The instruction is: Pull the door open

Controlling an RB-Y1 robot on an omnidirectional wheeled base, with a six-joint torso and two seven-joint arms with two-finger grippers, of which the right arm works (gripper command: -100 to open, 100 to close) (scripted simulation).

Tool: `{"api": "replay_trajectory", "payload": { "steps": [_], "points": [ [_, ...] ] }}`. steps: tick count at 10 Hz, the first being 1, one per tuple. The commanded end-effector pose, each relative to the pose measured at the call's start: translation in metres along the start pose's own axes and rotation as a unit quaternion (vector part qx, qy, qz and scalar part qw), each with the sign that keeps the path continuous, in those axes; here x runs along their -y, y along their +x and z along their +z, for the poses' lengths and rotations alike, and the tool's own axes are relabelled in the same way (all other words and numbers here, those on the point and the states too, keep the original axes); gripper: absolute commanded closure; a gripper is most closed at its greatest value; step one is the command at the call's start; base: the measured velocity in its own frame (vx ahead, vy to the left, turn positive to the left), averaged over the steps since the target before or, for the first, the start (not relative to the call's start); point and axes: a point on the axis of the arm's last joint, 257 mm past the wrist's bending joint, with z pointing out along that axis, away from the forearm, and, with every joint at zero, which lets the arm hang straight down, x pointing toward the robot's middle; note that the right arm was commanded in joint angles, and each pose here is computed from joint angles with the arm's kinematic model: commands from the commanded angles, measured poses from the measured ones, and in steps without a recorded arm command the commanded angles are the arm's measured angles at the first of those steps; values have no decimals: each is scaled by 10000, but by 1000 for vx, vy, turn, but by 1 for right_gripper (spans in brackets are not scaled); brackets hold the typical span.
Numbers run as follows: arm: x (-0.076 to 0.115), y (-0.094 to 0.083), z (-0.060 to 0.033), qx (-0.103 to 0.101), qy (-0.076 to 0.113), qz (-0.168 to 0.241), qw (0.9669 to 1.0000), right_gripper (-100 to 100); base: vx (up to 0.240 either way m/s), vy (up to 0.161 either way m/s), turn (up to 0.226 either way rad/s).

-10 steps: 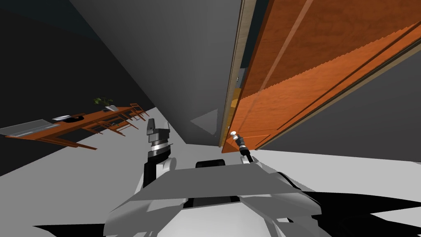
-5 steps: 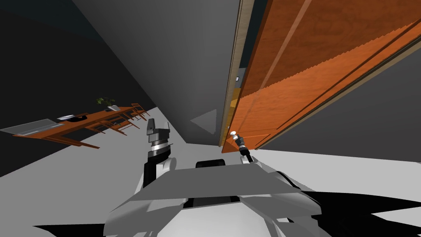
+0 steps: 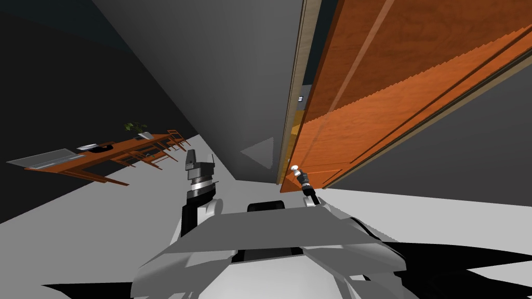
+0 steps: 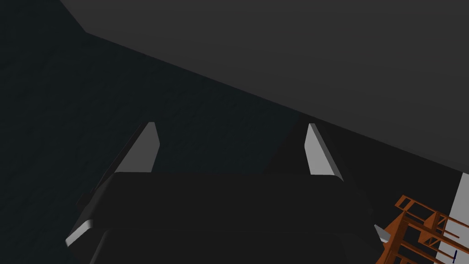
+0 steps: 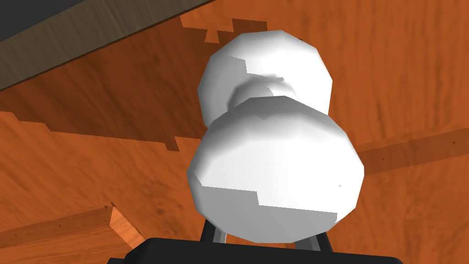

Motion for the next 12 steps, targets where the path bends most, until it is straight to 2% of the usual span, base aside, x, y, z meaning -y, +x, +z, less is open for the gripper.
{"api": "replay_trajectory", "payload": {
  "steps": [1,3,4,6,8,9,10,11,12],
  "points": [
    [45,247,53,-194,-53,356,9992,100,-25,-5,47],
    [109,189,6,-126,32,338,9993,100,-16,-11,-1],
    [62,232,40,-176,-30,351,9992,100,0,0,0],
    [56,263,70,-178,-41,761,9969,100,-36,-10,40],
    [56,263,70,-179,-39,845,9963,100,-38,-16,14],
    [61,270,78,-171,-33,1085,9939,100,-30,-10,35],
    [61,270,78,-171,-33,1085,9939,100,-19,-15,12],
    [159,175,5,-54,91,1051,9944,100,-8,-8,7],
    [61,270,78,-171,-33,1085,9939,100,-13,2,-11]
  ]
}}
